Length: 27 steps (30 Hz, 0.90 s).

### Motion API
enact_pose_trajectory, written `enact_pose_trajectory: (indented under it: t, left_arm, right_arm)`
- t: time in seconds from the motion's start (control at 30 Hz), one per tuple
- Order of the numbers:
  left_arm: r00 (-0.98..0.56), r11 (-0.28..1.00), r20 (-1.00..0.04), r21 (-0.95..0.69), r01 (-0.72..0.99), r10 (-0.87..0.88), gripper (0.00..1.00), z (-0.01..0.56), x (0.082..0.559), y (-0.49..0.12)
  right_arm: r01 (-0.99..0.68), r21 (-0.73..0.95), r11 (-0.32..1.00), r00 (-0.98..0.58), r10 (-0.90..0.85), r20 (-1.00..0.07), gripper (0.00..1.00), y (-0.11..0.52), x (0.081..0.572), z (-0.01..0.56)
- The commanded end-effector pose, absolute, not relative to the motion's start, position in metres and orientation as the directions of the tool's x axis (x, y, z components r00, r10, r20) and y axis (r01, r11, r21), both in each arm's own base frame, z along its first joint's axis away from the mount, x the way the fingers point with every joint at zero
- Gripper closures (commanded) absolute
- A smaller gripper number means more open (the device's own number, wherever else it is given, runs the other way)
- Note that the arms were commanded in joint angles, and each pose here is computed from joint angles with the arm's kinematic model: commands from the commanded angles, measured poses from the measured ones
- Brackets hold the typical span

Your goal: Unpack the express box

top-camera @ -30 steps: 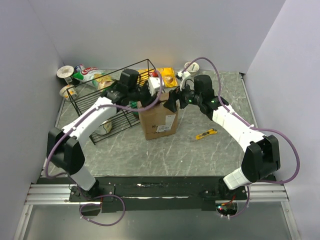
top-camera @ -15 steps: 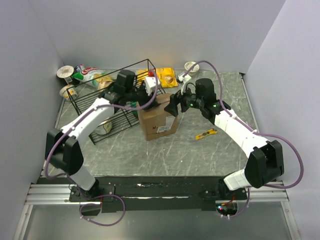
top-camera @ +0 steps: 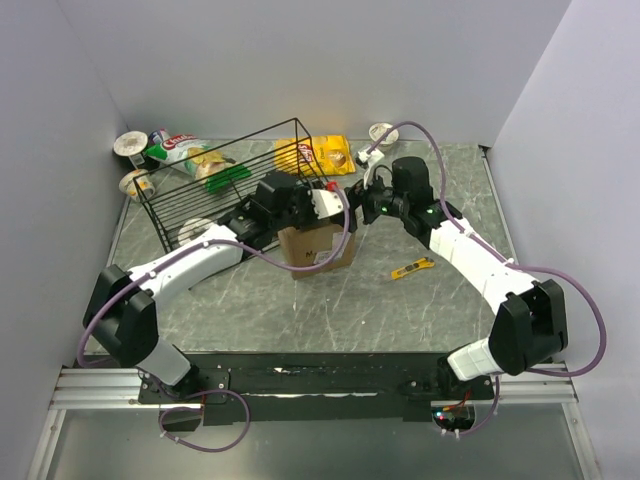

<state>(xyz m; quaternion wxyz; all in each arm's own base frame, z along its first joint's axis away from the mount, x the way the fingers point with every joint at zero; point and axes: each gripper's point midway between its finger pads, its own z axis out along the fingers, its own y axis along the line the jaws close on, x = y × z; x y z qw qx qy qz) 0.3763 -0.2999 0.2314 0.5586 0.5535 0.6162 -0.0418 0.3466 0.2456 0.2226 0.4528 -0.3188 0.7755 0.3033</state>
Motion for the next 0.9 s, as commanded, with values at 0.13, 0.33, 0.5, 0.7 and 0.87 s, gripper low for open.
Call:
enact_pose_trajectory:
  t: [0.13, 0.33, 0.5, 0.7, 0.87]
  left_arm:
    - [0.025, 0.495, -0.772, 0.431, 0.754, 0.635, 0.99, 0.215, 0.400, -0.288]
    - [-0.244, 0.568, -0.908, -0.008, 0.823, 0.342, 0.99, 0.249, 0.414, -0.284]
    - [-0.274, 0.485, -0.904, -0.087, 0.870, 0.329, 0.99, 0.246, 0.400, -0.292]
    - [-0.350, 0.320, -0.887, -0.252, 0.914, 0.302, 0.99, 0.243, 0.370, -0.301]
    - [-0.353, 0.266, -0.891, -0.280, 0.922, 0.286, 0.99, 0.253, 0.361, -0.303]
  right_arm:
    - [-0.759, 0.280, 0.587, -0.552, -0.354, -0.755, 0.10, 0.238, 0.304, 0.154]
    - [-0.751, 0.274, 0.601, -0.569, -0.378, -0.731, 0.10, 0.232, 0.299, 0.139]
    - [-0.745, 0.277, 0.607, -0.580, -0.383, -0.719, 0.10, 0.228, 0.293, 0.133]
    - [-0.855, 0.203, 0.478, -0.416, -0.397, -0.818, 0.09, 0.234, 0.291, 0.187]
    - [-0.983, -0.097, 0.155, 0.018, -0.445, -0.895, 0.06, 0.238, 0.272, 0.265]
